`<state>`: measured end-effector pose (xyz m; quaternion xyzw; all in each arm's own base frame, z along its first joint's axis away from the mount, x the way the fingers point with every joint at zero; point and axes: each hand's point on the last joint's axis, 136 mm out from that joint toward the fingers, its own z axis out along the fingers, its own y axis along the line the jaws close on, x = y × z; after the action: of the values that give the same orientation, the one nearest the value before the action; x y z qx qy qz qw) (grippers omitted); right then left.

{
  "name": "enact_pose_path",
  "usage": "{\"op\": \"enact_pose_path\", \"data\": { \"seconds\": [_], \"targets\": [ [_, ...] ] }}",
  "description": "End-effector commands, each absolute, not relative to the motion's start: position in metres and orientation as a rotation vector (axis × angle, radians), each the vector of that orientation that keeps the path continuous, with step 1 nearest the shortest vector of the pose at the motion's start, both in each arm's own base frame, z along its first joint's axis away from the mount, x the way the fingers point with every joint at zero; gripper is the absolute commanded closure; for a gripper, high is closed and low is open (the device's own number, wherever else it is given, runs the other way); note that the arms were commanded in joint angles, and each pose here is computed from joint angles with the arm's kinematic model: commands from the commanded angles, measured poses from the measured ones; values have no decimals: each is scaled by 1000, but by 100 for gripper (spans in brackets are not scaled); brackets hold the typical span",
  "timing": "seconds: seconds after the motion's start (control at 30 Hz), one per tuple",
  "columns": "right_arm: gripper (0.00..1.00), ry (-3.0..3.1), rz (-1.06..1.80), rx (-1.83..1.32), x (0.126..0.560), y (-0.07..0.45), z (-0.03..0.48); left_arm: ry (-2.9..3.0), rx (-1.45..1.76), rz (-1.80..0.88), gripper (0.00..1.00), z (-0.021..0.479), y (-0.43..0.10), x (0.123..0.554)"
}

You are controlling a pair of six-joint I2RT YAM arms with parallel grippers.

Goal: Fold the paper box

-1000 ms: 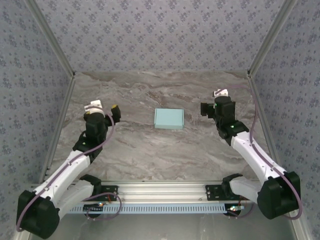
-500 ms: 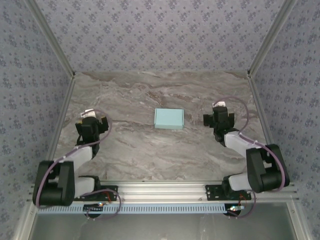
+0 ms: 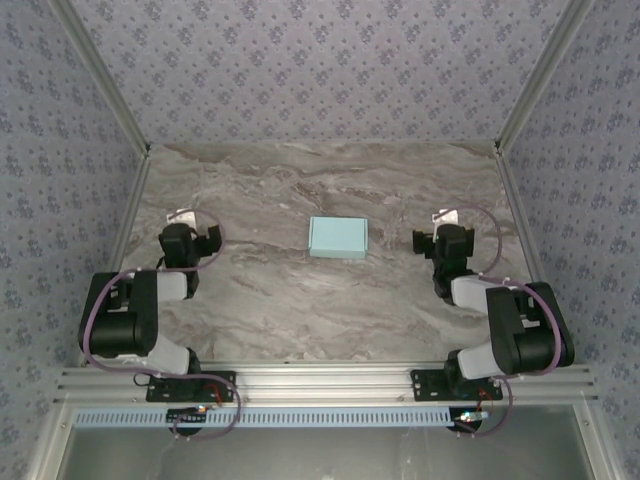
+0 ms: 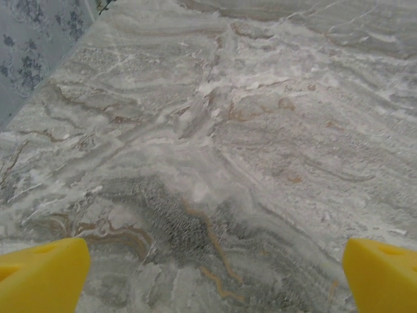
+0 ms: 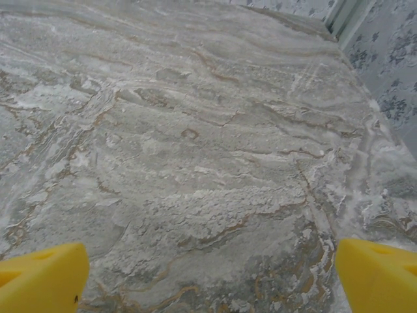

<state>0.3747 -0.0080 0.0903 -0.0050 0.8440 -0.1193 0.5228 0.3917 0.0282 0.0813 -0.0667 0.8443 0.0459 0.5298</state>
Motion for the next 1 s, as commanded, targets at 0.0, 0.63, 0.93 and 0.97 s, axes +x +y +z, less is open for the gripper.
{"op": "enact_pose_path", "data": {
  "seconds": [0.0,0.63,0.93,0.97],
  "targets": [
    [1,1942,-261,4,382,-12,100,1963,-116,72,1,90,21,397],
    [1,1981,-108,56,389,-22,82,1963,-106,84,1,90,19,397],
    [1,1983,-106,57,389,-22,82,1963,-106,84,1,90,19,397],
    [1,1982,-106,57,389,-22,82,1963,-107,83,1,90,19,397]
  ]
}}
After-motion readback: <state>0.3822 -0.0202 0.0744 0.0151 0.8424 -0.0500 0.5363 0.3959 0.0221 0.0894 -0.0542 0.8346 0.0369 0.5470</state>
